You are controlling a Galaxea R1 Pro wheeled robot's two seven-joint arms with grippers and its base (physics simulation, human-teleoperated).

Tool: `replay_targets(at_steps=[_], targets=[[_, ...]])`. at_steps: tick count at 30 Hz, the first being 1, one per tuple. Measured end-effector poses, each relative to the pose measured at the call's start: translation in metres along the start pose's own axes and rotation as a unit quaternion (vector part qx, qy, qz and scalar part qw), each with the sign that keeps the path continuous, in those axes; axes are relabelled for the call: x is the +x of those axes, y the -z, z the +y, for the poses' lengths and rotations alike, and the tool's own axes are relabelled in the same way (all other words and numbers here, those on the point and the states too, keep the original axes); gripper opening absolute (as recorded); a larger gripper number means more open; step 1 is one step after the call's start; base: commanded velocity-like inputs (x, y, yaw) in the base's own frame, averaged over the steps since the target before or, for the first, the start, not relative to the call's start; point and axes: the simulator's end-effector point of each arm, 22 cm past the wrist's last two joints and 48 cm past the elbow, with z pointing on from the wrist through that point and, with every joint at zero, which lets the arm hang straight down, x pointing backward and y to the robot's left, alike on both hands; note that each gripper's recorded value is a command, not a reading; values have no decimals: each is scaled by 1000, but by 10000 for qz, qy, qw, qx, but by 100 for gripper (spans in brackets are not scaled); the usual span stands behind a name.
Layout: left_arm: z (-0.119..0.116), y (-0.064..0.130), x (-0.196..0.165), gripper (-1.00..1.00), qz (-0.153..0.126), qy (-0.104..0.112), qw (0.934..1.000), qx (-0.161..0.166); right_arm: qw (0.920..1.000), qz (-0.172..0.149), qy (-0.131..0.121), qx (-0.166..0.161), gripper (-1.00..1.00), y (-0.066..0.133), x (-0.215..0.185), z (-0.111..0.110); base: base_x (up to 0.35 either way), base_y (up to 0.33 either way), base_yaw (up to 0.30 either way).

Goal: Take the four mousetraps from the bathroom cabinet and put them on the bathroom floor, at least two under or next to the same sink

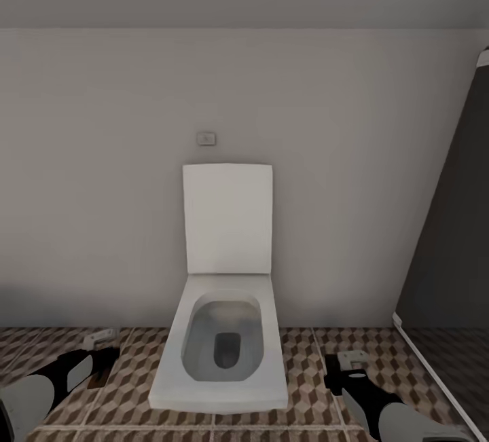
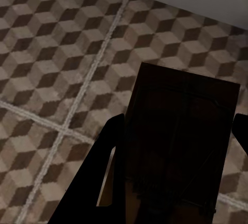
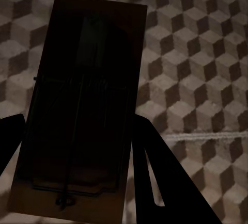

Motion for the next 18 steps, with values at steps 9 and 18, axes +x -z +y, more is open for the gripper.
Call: replay_targets(at_steps=[9,18], targets=[[5,-12,15,-100,149,-45,9999,-72,9998,179,32,-18,-100,-10,18,4,0,0,0],[4,-24,33,-100,309,-92,9994,-103,9996,284,56,-35,-100,-20,32,8,0,0,0]])
